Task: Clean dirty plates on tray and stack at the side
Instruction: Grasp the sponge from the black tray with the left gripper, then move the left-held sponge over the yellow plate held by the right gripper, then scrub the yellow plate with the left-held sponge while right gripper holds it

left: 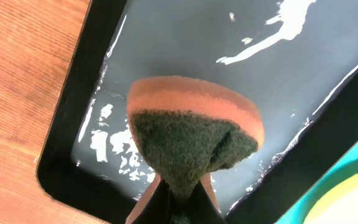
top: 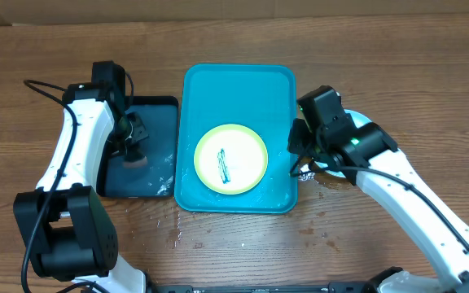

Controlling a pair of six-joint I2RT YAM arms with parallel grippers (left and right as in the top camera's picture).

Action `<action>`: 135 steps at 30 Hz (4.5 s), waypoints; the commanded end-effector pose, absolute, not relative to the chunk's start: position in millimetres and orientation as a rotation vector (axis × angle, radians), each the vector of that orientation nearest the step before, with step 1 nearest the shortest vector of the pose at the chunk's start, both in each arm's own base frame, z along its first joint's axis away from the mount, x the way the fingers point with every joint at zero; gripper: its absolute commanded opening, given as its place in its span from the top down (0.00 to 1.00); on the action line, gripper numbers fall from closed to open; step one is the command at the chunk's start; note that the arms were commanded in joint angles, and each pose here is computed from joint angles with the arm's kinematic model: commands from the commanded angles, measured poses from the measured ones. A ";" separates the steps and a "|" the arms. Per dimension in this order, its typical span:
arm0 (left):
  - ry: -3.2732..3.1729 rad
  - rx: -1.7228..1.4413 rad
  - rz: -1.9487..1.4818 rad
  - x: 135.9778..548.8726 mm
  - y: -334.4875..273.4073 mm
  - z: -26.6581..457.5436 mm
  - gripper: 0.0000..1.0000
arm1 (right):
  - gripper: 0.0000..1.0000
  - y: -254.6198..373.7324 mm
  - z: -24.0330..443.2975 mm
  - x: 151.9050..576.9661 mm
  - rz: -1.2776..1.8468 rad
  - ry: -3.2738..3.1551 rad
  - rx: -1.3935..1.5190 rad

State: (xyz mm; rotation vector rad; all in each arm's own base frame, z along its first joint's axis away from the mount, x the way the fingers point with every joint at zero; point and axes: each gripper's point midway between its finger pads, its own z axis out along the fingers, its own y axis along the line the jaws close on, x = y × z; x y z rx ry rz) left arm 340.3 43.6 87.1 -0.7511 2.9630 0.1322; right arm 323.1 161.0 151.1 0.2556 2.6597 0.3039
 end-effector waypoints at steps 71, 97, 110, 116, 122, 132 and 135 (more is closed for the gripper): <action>3.000 0.070 0.502 341.6 -74.9 -21.5 0.96 | 0.96 216.7 -3.5 335.7 0.425 2.977 0.140; 3.292 0.019 -0.834 290.4 -231.7 -23.9 0.96 | 0.96 216.4 -3.6 335.3 0.423 2.978 0.141; 3.229 -0.190 0.614 297.2 -61.4 -28.1 0.95 | 0.96 216.4 -3.6 335.4 0.423 2.978 0.141; 3.088 -0.215 0.805 325.7 -45.6 5.4 0.96 | 0.96 216.3 -3.6 335.4 0.423 2.978 0.140; 2.991 -0.248 0.713 362.7 -57.7 25.9 0.96 | 0.96 216.4 -3.6 335.3 0.422 2.978 0.135; 3.087 -0.237 -0.460 381.5 -197.6 6.4 0.96 | 0.96 216.3 -3.7 335.3 0.422 2.978 0.134; 3.053 -0.138 -0.709 374.4 -237.5 5.1 0.96 | 0.96 216.3 -3.7 335.3 0.422 2.978 0.134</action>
